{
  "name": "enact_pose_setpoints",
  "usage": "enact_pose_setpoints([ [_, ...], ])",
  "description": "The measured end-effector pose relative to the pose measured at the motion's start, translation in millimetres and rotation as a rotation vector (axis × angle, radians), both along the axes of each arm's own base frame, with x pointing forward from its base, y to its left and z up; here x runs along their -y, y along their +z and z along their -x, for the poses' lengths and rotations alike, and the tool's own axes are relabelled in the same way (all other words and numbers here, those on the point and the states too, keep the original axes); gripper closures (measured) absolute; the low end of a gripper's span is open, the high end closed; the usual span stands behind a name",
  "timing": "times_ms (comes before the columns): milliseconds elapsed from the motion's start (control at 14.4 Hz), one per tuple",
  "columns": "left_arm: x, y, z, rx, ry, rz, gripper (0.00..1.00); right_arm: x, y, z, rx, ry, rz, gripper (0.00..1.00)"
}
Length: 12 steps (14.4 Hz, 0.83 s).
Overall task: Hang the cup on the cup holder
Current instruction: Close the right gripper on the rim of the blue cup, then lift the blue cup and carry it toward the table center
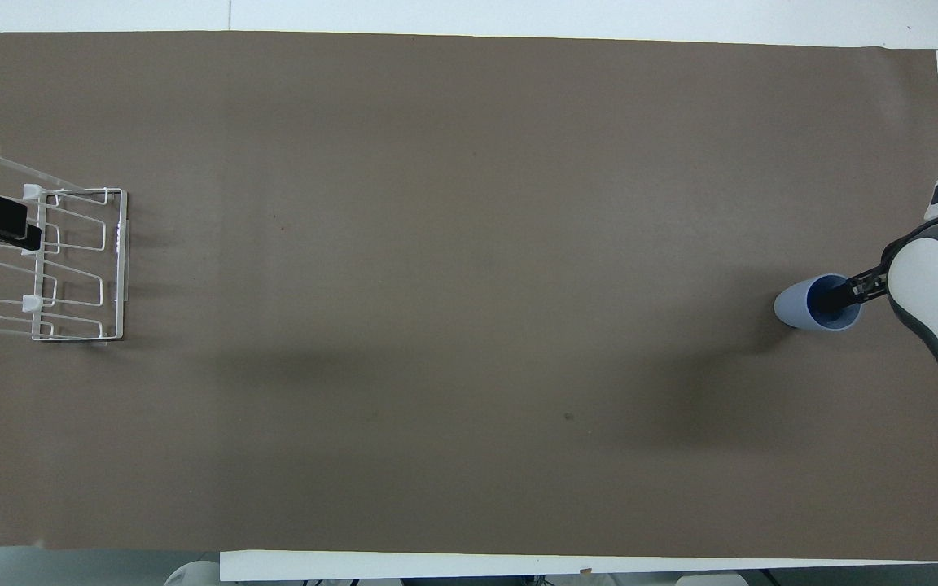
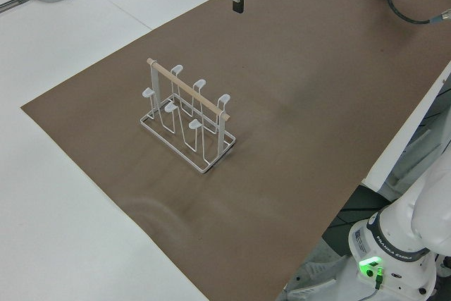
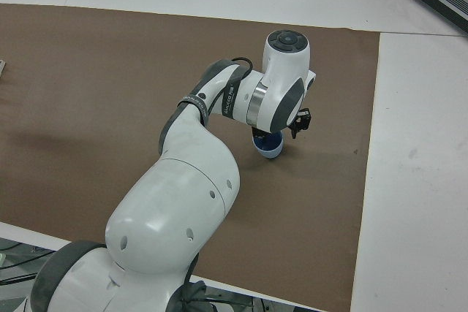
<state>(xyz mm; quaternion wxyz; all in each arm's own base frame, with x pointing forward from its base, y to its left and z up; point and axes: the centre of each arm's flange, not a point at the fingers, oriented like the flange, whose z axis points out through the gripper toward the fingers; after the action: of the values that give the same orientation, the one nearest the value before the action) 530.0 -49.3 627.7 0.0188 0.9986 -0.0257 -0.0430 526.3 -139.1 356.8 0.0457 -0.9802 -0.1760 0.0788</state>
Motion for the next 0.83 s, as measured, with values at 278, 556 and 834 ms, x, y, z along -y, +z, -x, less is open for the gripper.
enact_pose_setpoints([
  [278,0.0,0.0,0.0,0.000,0.000,0.000,0.00,1.3,-3.1,2.6,0.008,0.002,0.001,0.69],
  [556,0.0,0.0,0.0,0.000,0.000,0.000,0.00,0.0,1.2,2.1,0.006,-0.007,-0.015,0.95],
  [834,0.0,0.0,0.0,0.000,0.000,0.000,0.00,-37.5,60.9,-13.5,-0.007,-0.093,-0.230,0.95],
])
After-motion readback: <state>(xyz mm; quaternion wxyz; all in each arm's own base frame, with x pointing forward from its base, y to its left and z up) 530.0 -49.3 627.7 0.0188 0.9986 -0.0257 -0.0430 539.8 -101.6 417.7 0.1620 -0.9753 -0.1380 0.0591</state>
